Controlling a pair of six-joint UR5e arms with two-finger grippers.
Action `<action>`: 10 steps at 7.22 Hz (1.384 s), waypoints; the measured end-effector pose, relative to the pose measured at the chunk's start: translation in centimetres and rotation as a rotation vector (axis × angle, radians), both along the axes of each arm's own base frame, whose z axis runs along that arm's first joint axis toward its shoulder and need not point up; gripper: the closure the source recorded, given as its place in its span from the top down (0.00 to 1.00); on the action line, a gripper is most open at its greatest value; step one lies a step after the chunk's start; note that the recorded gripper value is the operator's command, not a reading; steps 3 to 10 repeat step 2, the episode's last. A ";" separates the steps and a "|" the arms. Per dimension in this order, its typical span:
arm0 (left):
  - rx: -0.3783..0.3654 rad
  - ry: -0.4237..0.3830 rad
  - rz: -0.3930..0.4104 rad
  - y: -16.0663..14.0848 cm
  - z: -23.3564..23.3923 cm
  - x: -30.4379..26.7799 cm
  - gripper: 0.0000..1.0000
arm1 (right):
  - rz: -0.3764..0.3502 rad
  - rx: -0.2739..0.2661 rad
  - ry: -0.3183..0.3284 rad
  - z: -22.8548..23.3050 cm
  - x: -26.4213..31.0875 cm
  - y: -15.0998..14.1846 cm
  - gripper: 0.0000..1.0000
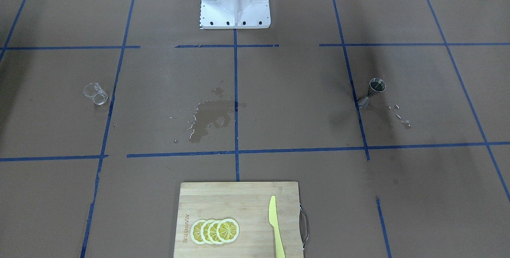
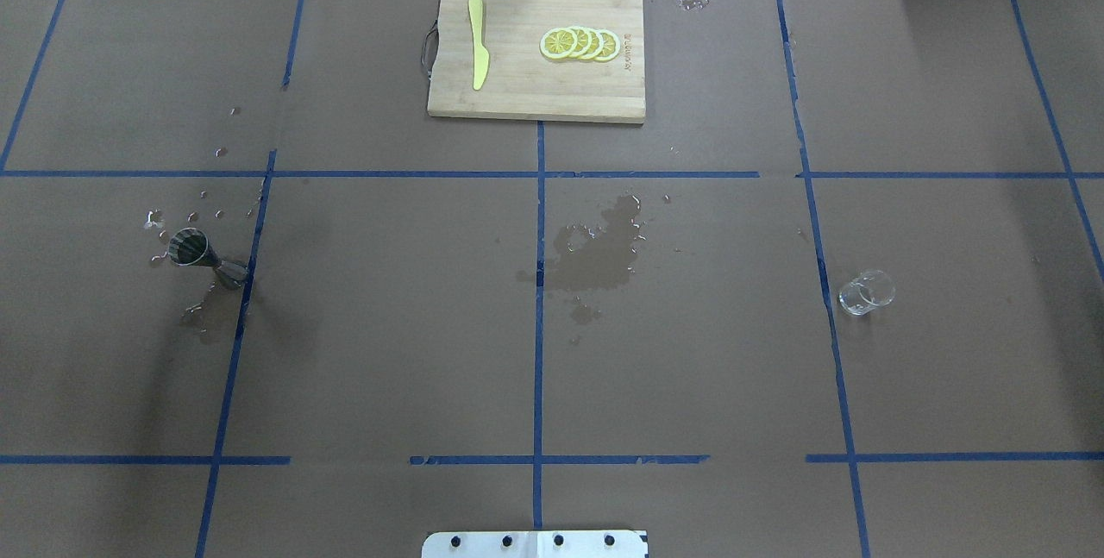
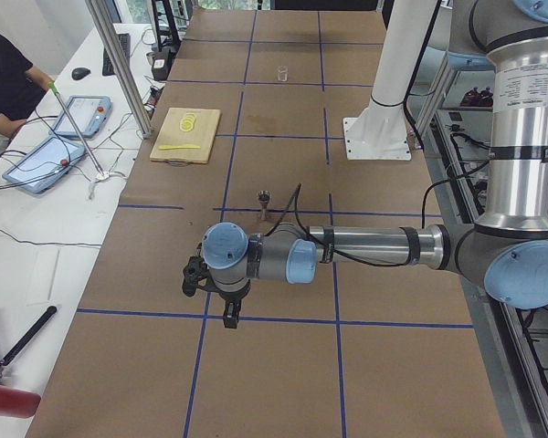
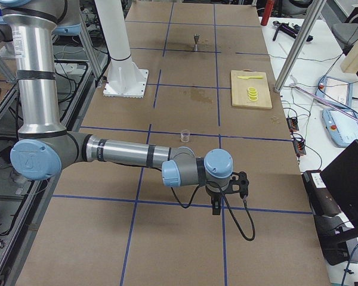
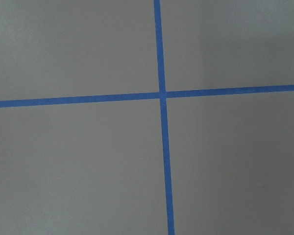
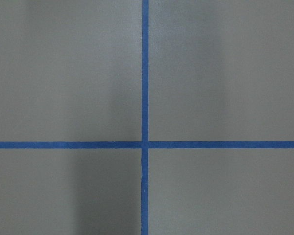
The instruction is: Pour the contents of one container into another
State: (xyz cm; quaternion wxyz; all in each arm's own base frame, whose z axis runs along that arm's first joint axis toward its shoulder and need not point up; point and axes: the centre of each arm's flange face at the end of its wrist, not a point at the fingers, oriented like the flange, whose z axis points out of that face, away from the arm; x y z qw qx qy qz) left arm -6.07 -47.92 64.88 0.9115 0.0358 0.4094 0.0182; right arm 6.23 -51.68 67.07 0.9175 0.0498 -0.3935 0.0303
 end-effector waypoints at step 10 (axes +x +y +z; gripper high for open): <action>0.003 0.001 0.001 0.1 -0.1 0.0 1.00 | -0.004 -0.003 0.001 0.3 0.0 0.3 1.00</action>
